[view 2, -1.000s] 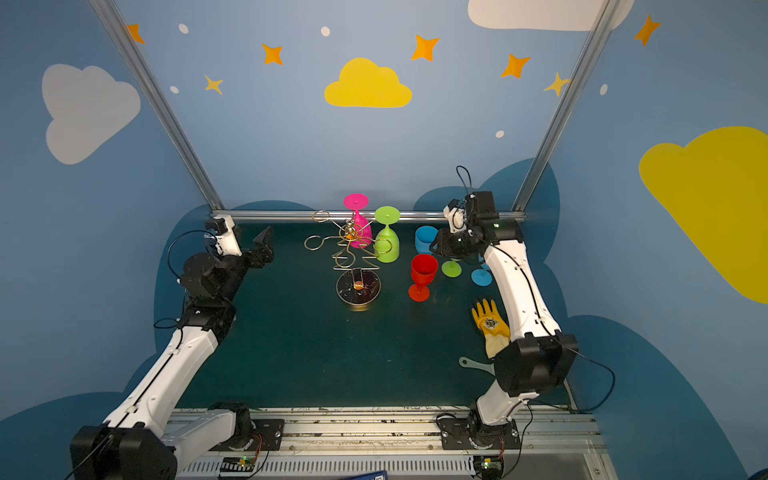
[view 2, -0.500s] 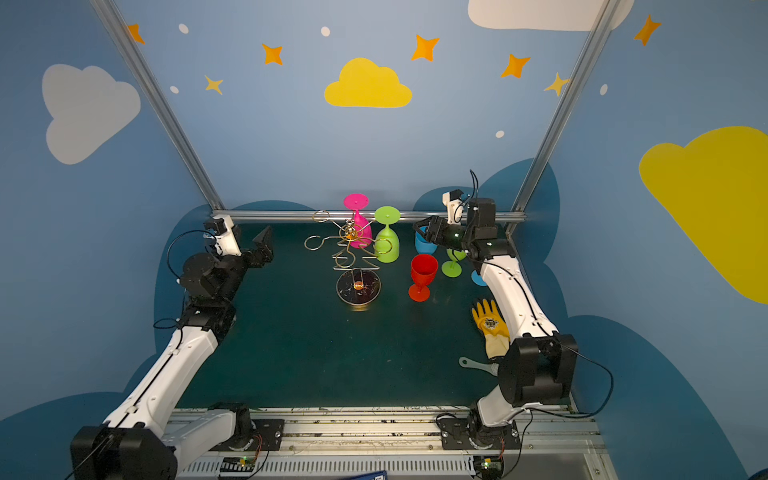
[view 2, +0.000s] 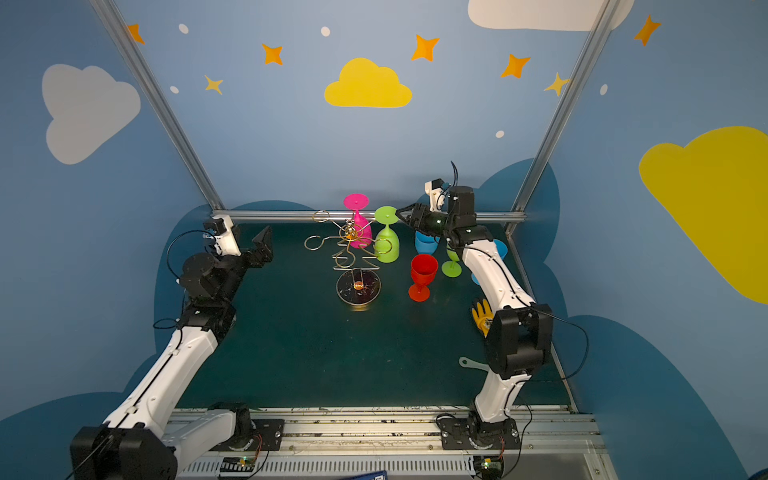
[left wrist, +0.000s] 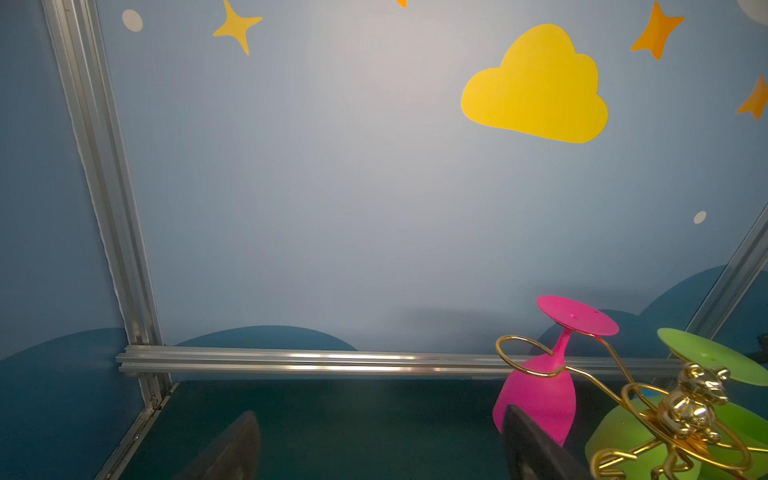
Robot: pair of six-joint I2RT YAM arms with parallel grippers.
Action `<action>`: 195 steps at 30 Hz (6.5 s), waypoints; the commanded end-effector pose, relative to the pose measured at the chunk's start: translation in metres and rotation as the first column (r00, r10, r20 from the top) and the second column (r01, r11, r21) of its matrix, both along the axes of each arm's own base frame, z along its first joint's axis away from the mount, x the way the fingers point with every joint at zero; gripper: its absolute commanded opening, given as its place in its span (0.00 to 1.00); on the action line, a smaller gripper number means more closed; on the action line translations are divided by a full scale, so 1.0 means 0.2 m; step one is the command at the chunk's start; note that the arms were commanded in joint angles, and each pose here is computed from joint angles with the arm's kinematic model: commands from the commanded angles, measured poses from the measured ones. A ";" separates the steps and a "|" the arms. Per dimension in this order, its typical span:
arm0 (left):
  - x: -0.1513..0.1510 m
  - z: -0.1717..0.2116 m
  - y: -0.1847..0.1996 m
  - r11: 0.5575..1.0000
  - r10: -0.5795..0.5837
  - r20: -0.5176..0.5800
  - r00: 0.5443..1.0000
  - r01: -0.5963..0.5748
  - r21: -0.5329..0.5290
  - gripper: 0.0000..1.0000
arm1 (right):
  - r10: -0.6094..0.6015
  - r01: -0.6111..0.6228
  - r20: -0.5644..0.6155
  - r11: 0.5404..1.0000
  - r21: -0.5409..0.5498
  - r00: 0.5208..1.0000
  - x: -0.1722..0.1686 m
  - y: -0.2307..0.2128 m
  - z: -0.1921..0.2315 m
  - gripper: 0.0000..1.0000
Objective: Take the wine glass off the wine glass rack
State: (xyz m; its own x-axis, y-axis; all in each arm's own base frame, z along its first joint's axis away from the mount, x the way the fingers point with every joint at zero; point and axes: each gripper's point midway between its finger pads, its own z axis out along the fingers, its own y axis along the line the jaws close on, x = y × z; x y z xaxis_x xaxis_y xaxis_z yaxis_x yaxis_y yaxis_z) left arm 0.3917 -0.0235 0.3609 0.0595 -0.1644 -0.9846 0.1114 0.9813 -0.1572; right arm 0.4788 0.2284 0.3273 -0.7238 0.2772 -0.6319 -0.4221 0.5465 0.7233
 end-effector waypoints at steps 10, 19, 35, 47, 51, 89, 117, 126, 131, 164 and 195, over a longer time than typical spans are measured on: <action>-0.01 0.00 0.01 1.000 0.009 0.006 1.000 -0.009 -0.010 0.90 | 0.034 -0.034 -0.004 0.999 0.039 0.999 0.10 0.11 0.00 0.47; -0.01 0.00 0.02 1.000 0.016 0.004 1.000 -0.015 -0.009 0.90 | 0.044 -0.044 -0.007 0.997 0.059 0.999 0.09 0.12 0.02 0.20; -0.01 0.00 0.02 1.000 0.017 0.003 1.000 -0.017 -0.012 0.90 | 0.087 -0.088 0.015 0.984 0.157 0.996 0.05 0.13 0.15 0.00; -0.01 0.01 0.03 1.000 0.016 0.006 1.000 -0.016 -0.018 0.90 | 0.121 -0.124 0.030 0.972 0.200 0.992 0.01 0.16 0.23 0.00; -0.02 0.00 0.02 1.000 0.015 0.006 1.000 -0.015 -0.017 0.90 | 0.132 -0.134 0.025 0.967 0.219 0.991 0.00 0.18 0.23 0.00; -0.03 0.03 0.03 1.000 0.017 0.019 1.000 -0.016 -0.021 0.90 | 0.156 -0.156 0.013 0.973 0.170 0.988 -0.21 0.19 0.22 0.00; -0.23 0.45 -0.35 0.824 -0.484 0.086 0.871 0.486 -0.289 0.83 | -0.020 0.016 0.255 1.000 0.016 0.967 -0.48 -0.19 0.54 0.00; -0.34 0.54 -0.76 0.497 -0.833 0.053 0.551 0.786 -0.366 0.77 | 0.052 -0.032 0.401 0.998 -0.057 0.914 -0.72 -0.13 0.72 0.00; -0.41 0.55 -0.96 0.396 -0.902 0.029 0.430 0.854 -0.337 0.77 | 0.124 -0.100 0.462 0.992 -0.076 0.878 -0.85 -0.04 0.79 0.00; -0.51 0.49 -1.36 0.092 -0.995 -0.006 0.100 0.890 -0.447 0.47 | 0.312 -0.312 0.504 0.946 -0.087 0.806 -1.03 0.35 0.82 0.00; -0.56 0.72 -1.29 -0.019 -0.993 0.105 0.046 0.841 -0.541 0.03 | 0.100 0.055 0.712 0.980 -0.191 0.695 -1.05 0.01 0.79 0.79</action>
State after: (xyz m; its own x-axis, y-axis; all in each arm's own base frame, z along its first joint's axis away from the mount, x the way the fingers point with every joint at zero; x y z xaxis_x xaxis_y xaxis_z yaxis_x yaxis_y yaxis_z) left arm 0.2927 -0.2863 0.4783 -0.6989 -0.1565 -0.6979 0.7138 -0.0907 -0.6945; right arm 0.2621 0.2470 0.4762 -0.1848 0.0990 -0.9778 -0.8191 0.5342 0.2089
